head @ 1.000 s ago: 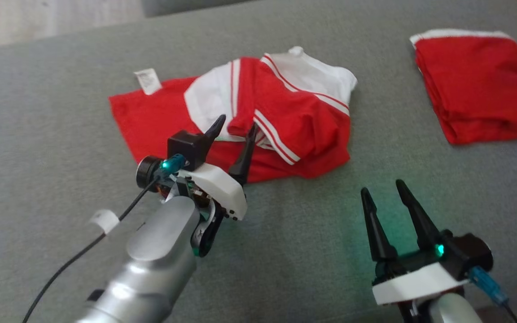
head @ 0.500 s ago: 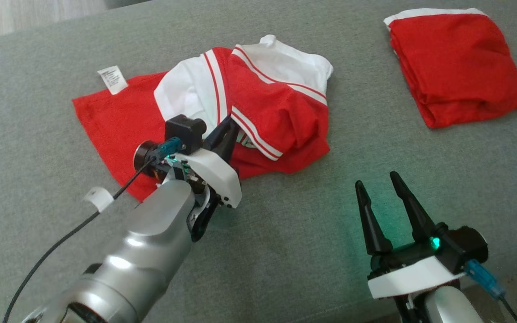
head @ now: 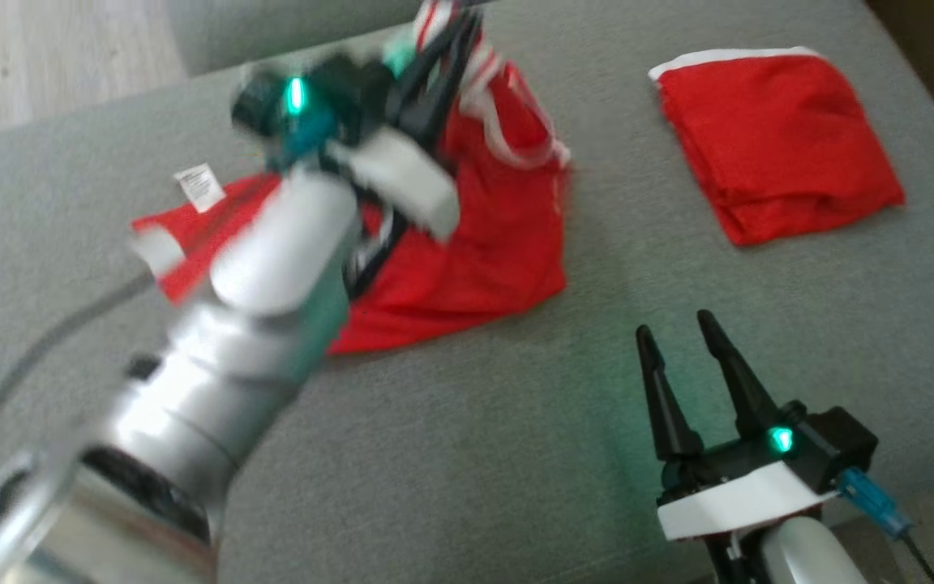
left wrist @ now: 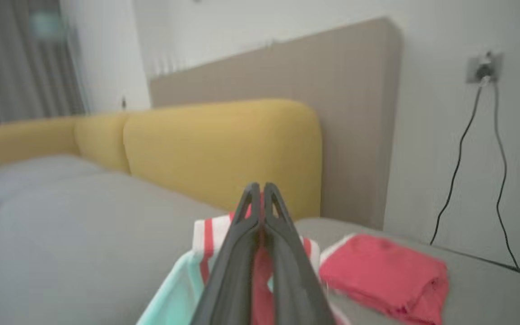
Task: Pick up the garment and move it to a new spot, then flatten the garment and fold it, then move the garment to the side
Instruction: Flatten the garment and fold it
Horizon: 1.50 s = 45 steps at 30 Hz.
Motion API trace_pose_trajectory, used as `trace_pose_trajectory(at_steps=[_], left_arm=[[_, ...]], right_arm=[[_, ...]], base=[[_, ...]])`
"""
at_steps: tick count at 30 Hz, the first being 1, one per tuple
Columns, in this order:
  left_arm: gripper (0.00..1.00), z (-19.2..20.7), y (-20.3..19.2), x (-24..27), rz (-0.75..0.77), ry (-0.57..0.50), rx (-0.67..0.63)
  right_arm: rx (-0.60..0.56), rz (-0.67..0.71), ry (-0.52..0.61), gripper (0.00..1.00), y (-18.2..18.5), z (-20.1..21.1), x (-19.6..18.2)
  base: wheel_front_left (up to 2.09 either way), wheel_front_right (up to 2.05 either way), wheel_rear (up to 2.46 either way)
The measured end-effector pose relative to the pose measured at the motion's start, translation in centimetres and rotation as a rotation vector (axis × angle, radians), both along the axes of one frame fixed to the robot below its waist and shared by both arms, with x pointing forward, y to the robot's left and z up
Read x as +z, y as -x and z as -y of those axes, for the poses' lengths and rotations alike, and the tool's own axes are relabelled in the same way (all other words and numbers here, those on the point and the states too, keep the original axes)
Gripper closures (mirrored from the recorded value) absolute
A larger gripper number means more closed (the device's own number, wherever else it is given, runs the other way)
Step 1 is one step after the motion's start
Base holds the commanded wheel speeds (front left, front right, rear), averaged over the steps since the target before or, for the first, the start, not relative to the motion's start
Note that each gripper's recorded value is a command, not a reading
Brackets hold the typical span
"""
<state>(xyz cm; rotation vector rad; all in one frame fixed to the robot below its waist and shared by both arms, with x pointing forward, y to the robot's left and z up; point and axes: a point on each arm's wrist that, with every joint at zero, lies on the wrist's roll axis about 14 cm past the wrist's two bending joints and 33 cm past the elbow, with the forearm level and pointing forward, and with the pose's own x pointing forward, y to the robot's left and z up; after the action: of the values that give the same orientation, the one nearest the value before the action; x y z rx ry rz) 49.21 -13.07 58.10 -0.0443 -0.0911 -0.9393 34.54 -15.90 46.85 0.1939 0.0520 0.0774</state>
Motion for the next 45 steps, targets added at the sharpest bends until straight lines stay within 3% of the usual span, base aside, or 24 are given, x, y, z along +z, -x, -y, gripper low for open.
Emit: trace_pose_trajectory(at_steps=[5, 10, 15, 18, 22, 26, 29, 33, 36, 37, 38, 45], left_arm=[[1.0, 2.0, 0.7, 11.0, 0.304, 0.053, -0.08], [1.0, 1.8, 3.3, 22.5, 0.544, 0.181, -0.089], [1.0, -1.0, 3.8, 26.2, 0.621, 0.203, -0.04], [1.0, -4.2, 1.8, 22.8, 0.543, 0.154, 0.038], [1.0, -10.4, -0.9, 10.6, 0.27, 0.047, 0.186], [1.0, -17.8, 1.2, -3.2, -0.048, -0.027, 0.371], [1.0, -21.9, 4.6, -9.9, -0.215, -0.042, 0.492], [1.0, -23.7, 8.3, -13.7, -0.334, -0.015, 0.56], [1.0, -23.9, 9.3, -13.7, -0.327, -0.003, 0.579], [0.92, -23.9, 9.4, -13.6, -0.315, -0.011, 0.587], [0.0, -23.9, 9.4, -13.6, -0.315, -0.011, 0.587], [0.0, -22.3, 8.0, -10.8, -0.132, -0.092, 0.579]], right_arm=[[-0.016, 0.021, -0.013, 0.0, 1.1, 0.2, 0.8], [-0.041, 0.029, -0.023, 0.0, 2.7, 0.7, 1.0], [-0.025, 0.031, -0.03, 0.0, 2.8, 0.3, 0.9], [0.003, 0.047, -0.033, 0.0, 2.1, -0.4, 1.4], [0.048, 0.04, -0.04, 0.0, 1.7, -1.7, 1.1], [0.08, 0.026, -0.042, 0.0, 1.0, -2.6, 0.7], [0.105, 0.018, -0.044, 0.0, 0.4, -3.3, 0.4], [0.131, 0.004, -0.032, 0.0, -0.2, -3.9, -0.1], [0.146, -0.001, -0.031, 0.0, -0.4, -4.3, -0.3], [0.148, -0.002, -0.031, 0.0, -0.5, -4.4, -0.4], [0.148, -0.002, -0.031, 0.0, -0.5, -4.4, -0.4], [0.144, -0.018, -0.023, 0.0, -0.5, -4.3, -0.9]], base=[[0.0, 0.0, 0.0], [0.0, 0.0, 0.0], [0.0, 0.0, 0.0], [0.0, 0.0, 0.0], [0.0, 0.0, 0.0], [0.0, 0.0, 0.0], [0.0, 0.0, 0.0], [0.0, 0.0, 0.0], [0.0, 0.0, 0.0], [0.0, 0.0, 0.0], [0.0, 0.0, 0.0], [0.0, 0.0, 0.0]])
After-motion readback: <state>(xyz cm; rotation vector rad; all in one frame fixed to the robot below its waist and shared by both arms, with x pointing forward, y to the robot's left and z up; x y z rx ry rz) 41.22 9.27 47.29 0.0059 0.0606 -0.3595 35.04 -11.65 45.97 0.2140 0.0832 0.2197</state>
